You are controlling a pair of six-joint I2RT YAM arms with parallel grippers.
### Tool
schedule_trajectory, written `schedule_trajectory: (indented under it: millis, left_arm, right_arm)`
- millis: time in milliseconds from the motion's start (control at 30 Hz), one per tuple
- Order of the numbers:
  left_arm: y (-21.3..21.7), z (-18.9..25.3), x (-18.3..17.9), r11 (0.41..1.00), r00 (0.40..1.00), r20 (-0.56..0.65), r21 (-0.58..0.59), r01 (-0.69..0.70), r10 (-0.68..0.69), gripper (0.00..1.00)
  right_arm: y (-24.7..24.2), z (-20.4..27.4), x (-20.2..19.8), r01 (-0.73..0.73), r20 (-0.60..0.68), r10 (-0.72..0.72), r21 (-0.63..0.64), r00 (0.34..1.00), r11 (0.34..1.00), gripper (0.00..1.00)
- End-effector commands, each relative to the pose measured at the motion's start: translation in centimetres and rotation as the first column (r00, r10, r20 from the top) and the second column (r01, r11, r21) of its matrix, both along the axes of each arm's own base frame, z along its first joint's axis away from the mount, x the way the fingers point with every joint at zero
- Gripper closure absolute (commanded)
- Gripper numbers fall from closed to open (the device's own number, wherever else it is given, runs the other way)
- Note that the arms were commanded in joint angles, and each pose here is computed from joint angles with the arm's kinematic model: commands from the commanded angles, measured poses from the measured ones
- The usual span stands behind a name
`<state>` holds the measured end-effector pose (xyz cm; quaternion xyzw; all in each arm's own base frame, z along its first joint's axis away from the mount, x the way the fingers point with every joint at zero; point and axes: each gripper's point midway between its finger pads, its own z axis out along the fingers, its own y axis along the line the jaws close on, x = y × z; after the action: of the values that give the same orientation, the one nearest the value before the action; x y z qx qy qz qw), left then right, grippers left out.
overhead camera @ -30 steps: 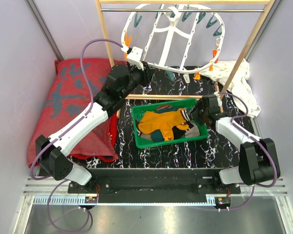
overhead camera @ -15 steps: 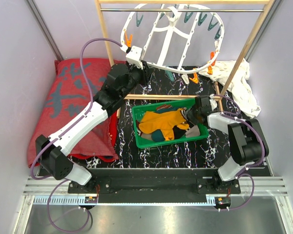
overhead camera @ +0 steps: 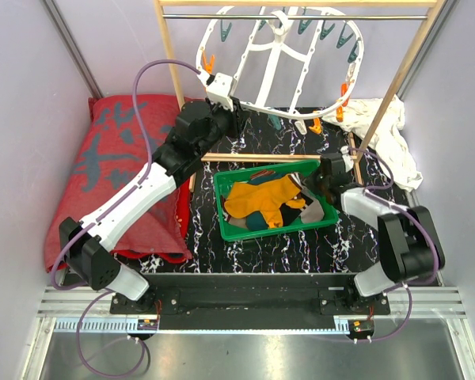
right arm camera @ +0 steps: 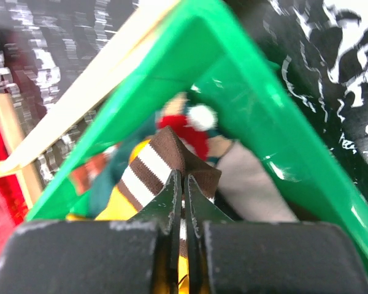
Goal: Clip the socks to the hanger
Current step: Pick up the sock from the bin.
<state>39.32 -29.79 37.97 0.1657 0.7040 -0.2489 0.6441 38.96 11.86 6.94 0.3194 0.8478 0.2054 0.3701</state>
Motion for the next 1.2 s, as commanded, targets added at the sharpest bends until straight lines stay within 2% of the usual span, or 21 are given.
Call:
schedule_trajectory:
  millis: [0,200,300,400,533,800,867,967,1000,1100,1167]
  left_arm:
    - [-0.1,0.9,-0.3,1.000,1.000,-0.012,-0.007,0.001,-0.001,1.00]
    - [0.0,1.2,-0.2,1.000,1.000,-0.019,-0.023,-0.008,0.008,1.00]
    - [-0.3,1.4,-0.3,0.999,1.000,-0.024,-0.041,0.000,-0.001,1.00]
    - [-0.5,1.8,-0.5,0.998,0.999,-0.032,-0.068,0.011,-0.013,1.00]
    - [-0.8,2.4,-1.0,0.994,0.999,-0.037,-0.103,0.036,-0.040,1.00]
    - [-1.8,3.5,-2.3,0.980,0.993,-0.031,-0.167,0.110,-0.117,1.00]
    - [-2.0,3.7,-2.5,0.977,0.991,-0.030,-0.174,0.125,-0.132,1.00]
    - [-2.2,4.0,-2.8,0.973,0.988,-0.025,-0.176,0.149,-0.155,1.00]
    - [-2.3,4.1,-2.9,0.972,0.987,-0.022,-0.177,0.155,-0.161,1.00]
    - [-2.3,4.2,-3.2,0.971,0.985,-0.012,-0.174,0.165,-0.170,1.00]
    - [-2.3,4.1,-3.4,0.970,0.983,-0.003,-0.166,0.179,-0.182,1.00]
  right_arm:
    - [0.3,4.0,-0.4,-0.076,0.122,0.083,-0.055,0.989,0.996,1.00]
    - [1.2,8.1,-1.8,-0.205,0.217,0.238,-0.162,0.947,0.965,1.00]
    - [2.5,10.6,-3.1,-0.285,0.285,0.343,-0.225,0.895,0.932,1.00]
    - [4.4,13.6,-5.1,-0.369,0.363,0.470,-0.315,0.804,0.874,1.00]
    - [6.5,16.2,-7.4,-0.428,0.420,0.570,-0.389,0.706,0.816,1.00]
    - [9.9,22.7,-9.5,-0.476,0.520,0.680,-0.485,0.517,0.734,1.00]
    - [10.4,23.5,-9.5,-0.478,0.522,0.705,-0.518,0.480,0.709,1.00]
    - [11.6,25.1,-9.5,-0.486,0.526,0.762,-0.588,0.377,0.646,1.00]
    - [12.3,25.8,-9.6,-0.495,0.520,0.796,-0.626,0.311,0.602,1.00]
    - [13.3,26.9,-9.4,-0.478,0.494,0.843,-0.700,0.213,0.531,1.00]
    - [13.7,27.4,-9.3,-0.464,0.483,0.858,-0.728,0.175,0.505,1.00]
